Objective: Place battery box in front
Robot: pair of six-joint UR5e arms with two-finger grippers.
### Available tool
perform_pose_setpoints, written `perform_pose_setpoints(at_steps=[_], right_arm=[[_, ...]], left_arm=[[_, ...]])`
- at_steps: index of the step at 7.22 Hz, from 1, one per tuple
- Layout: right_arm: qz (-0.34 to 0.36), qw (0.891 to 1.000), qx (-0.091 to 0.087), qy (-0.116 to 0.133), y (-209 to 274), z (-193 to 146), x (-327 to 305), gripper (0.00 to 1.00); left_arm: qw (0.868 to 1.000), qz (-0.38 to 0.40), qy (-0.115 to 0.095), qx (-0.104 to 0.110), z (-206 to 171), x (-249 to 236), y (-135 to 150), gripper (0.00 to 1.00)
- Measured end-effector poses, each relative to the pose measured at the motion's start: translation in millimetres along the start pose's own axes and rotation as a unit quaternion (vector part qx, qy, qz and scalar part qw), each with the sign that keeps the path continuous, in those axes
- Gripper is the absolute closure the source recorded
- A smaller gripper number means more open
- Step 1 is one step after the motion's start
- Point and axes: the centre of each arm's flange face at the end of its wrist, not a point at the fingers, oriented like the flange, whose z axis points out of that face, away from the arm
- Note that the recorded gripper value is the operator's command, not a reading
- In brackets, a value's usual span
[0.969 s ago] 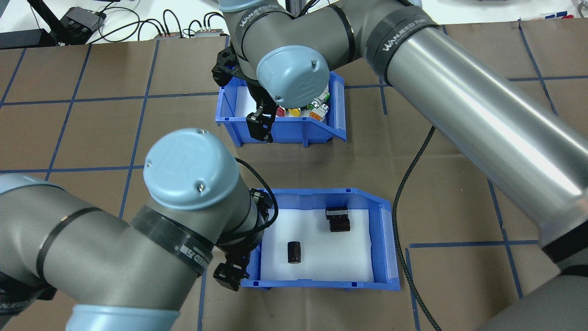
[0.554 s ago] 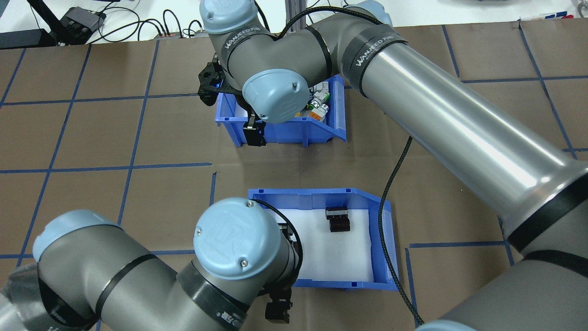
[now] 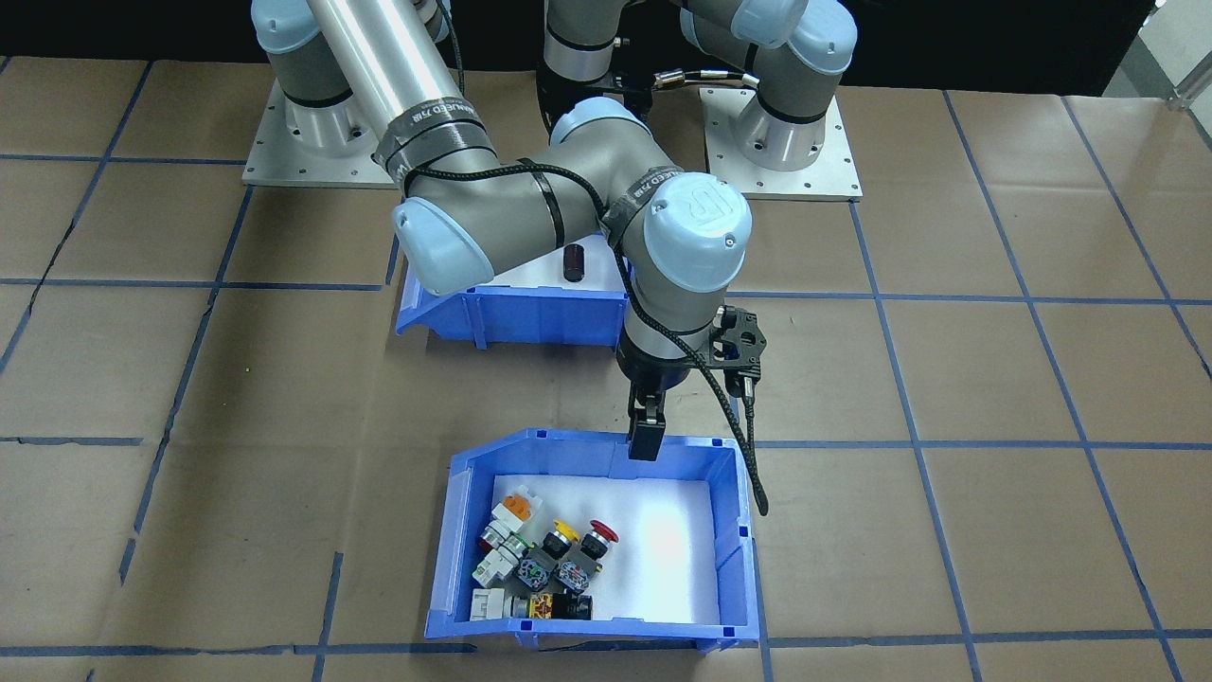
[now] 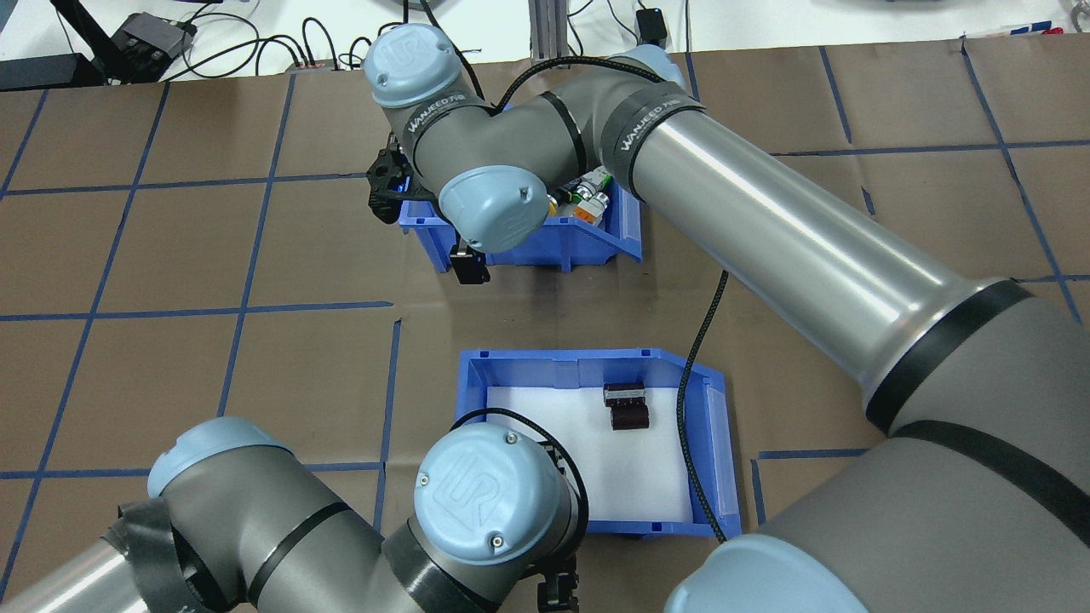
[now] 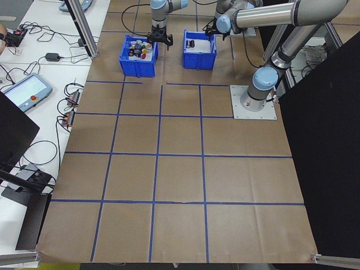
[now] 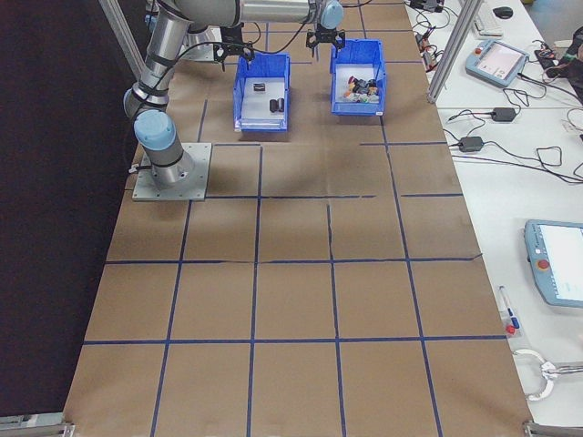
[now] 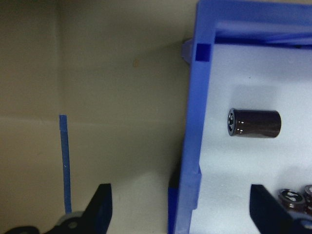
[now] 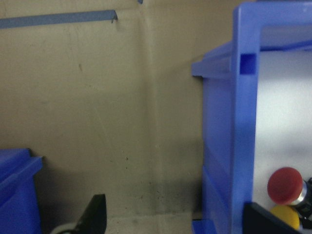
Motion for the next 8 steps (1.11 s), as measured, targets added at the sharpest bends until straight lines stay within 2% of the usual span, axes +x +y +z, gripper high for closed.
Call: perform_pose_setpoints(at_steps=[2, 4, 5, 7, 8], right_arm=[[-0.012, 1.0, 0.01, 0.019, -13.3, 23.0, 4.4, 0.0], [-0.01, 0.999, 0.009, 0.033, -11.0, 22.9, 11.7, 0.0], [-0.006, 0.999, 0.003, 0.041, -6.7, 20.4, 18.0, 0.0], [0.0, 0.998, 0.006, 0.058, -2.8, 4.1, 30.1, 0.0], [0.002, 0.998, 0.009, 0.063, -2.4, -1.6, 33.9, 0.0]], left_arm=[[1.0, -0.007, 0.004, -0.003, 10.7, 5.8, 5.2, 0.01], [1.0, -0.011, -0.004, 0.0, 22.0, 8.6, 8.1, 0.02], [1.0, -0.013, -0.009, 0.006, 27.2, 8.7, 7.6, 0.18], [1.0, -0.022, -0.017, 0.014, 35.8, 9.2, 7.5, 0.7], [0.999, -0.026, -0.018, 0.015, 36.9, 9.5, 7.9, 0.92]])
